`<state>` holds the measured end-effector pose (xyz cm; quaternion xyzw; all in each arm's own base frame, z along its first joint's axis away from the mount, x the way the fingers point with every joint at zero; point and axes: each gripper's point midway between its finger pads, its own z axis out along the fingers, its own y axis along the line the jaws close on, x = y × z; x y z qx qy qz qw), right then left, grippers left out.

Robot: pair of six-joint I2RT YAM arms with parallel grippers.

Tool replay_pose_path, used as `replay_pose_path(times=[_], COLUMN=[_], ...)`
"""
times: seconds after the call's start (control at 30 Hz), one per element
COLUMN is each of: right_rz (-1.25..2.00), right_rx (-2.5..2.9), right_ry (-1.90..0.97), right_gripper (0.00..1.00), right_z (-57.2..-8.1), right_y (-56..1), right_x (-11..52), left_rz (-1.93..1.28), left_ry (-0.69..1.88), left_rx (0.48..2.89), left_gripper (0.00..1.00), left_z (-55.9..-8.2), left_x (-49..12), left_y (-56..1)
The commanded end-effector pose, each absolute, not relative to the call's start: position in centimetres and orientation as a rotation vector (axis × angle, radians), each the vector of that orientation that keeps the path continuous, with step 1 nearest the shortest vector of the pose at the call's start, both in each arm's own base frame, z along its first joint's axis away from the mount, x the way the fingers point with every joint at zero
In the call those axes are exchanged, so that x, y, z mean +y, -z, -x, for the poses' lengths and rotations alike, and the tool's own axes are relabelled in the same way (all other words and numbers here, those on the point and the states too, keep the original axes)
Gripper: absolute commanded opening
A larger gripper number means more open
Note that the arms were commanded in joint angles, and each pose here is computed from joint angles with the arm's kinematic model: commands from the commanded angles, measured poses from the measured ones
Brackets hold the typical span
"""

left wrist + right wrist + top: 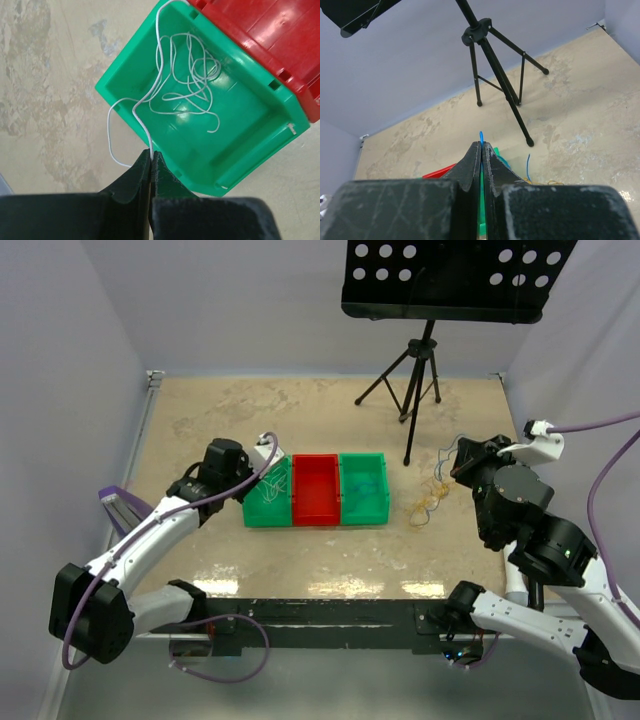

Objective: Untangle the cables

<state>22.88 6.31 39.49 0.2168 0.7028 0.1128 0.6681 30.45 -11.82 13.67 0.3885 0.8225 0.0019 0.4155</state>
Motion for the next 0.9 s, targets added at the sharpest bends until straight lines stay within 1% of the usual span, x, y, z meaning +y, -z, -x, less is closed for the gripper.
replay_pose_path(times=[0.0,0.13,0.37,0.53,0.67,0.77,0.87], right_rz=[-0.510,-0.509,-0.504,-0.507,-0.505,-0.505,-0.506], right_rx=[1.572,1.572,1.575,1.572,1.575,1.575,1.574], right_ry=[-0.285,-0.291,-0.291,-0.292,-0.293,-0.293,-0.292], right_gripper=[0.00,0.00,0.00,0.00,0.00,0.00,0.00], right_z=[-22.8,-22.8,-22.8,-22.8,-22.8,-22.8,-22.7], right_y=[-39.9,-39.9,-39.9,-40.0,-39.8,-39.7,-39.7], right_x=[6.4,6.4,6.5,6.4,6.5,6.5,6.4], left_rz=[-0.980,-0.919,-0.873,-0.972,-1.066,-1.110,-1.128], left_ry=[-0.137,-0.156,-0.084,-0.110,-0.163,-0.171,-0.128], left_rx=[2.083,2.087,2.081,2.106,2.118,2.130,2.140], left_gripper=[0.00,0.00,0.00,0.00,0.00,0.00,0.00], left_z=[-30.6,-30.7,-29.8,-29.0,-29.2,-29.8,-30.2], left_x=[-9.8,-9.4,-9.9,-9.5,-9.9,-11.3,-13.4], left_y=[-13.7,-14.1,-14.4,-12.7,-11.8,-11.5,-11.6])
